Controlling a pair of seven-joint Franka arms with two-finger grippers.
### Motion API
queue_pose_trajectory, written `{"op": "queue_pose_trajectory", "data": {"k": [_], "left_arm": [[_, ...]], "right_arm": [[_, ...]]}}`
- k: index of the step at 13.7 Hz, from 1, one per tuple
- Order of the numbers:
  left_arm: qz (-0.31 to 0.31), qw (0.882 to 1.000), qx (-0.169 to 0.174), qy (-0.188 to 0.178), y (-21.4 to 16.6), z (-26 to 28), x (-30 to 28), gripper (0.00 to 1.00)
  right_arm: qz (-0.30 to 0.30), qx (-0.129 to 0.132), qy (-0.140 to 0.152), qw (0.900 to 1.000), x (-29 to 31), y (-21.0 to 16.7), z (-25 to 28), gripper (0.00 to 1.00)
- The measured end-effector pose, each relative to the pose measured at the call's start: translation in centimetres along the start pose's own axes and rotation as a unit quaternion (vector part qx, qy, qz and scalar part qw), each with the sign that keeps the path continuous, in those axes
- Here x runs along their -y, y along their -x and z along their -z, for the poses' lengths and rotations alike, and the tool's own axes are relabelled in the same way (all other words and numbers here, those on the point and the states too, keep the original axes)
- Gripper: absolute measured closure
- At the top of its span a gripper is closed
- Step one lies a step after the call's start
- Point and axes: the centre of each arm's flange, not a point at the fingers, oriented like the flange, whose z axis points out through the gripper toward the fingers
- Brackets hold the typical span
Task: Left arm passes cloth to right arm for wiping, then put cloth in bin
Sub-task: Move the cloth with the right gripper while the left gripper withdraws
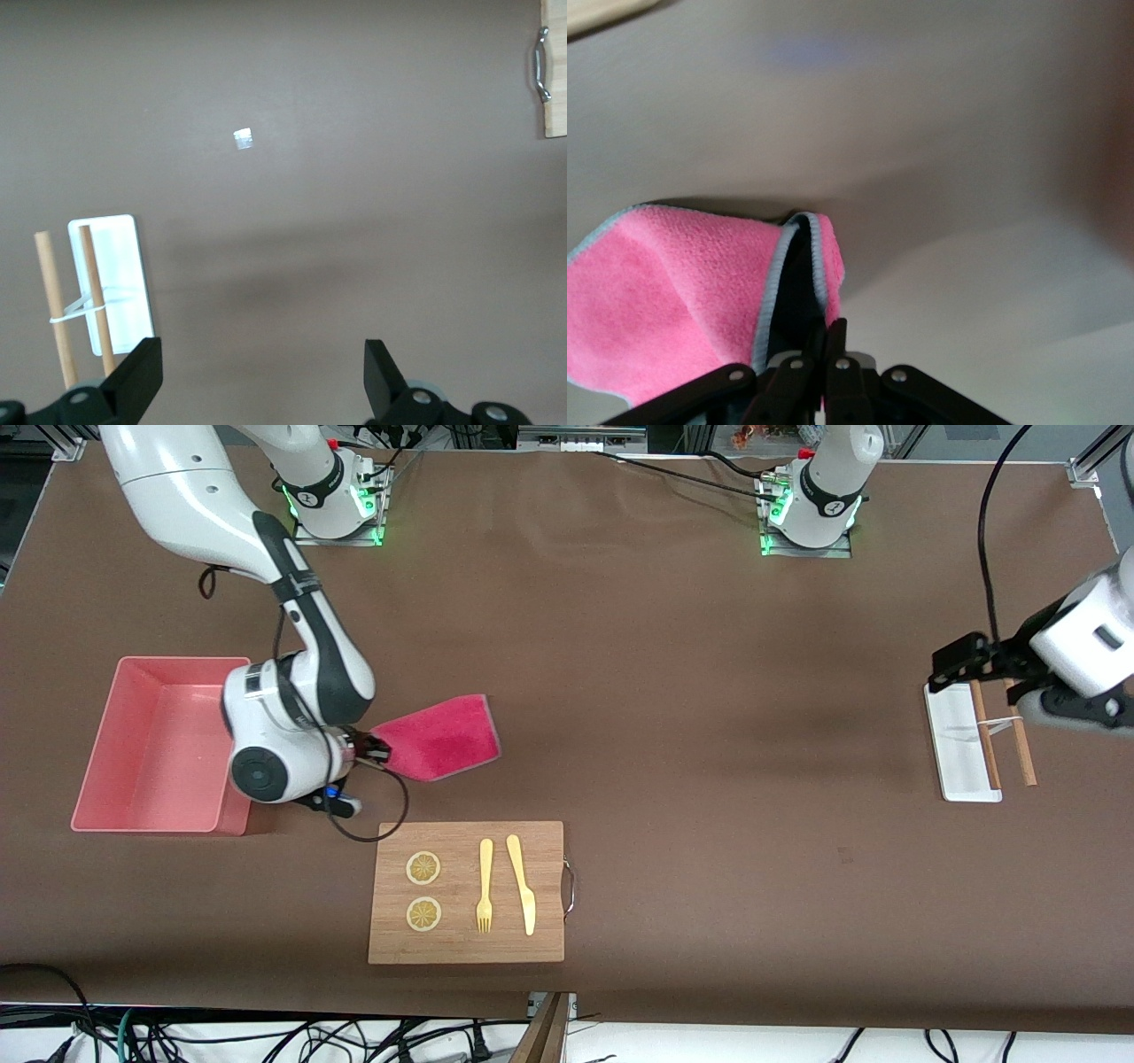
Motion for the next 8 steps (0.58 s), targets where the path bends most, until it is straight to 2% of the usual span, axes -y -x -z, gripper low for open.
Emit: {"op": "queue_pose_trajectory", "data": {"k": [2,4,6,8], "left_arm": [[0.006,1.0,0.005,0.0,3.3,-0.8,0.8,0.0],[0.004,1.0,0.015,0.0,4.7,-1.5,0.4,0.0],[-0.002,1.0,0.022,-0.007,4.8,-2.0,0.0,0.0],[-0.006,0.999,0.025,-0.021,4.7,-2.2,-0.1,0.0]], "right_arm": [[0.035,-0.006,0.011,0.999,-3.5,-1.3,0.9,0.98],[0.063,-0.013,0.017,0.998,-6.0,-2.3,1.6,0.98],[0.069,-0.02,0.016,0.997,-5.8,-2.3,2.3,0.98],[0.048,-0.023,0.009,0.999,-2.5,-1.1,2.5,0.98]]}}
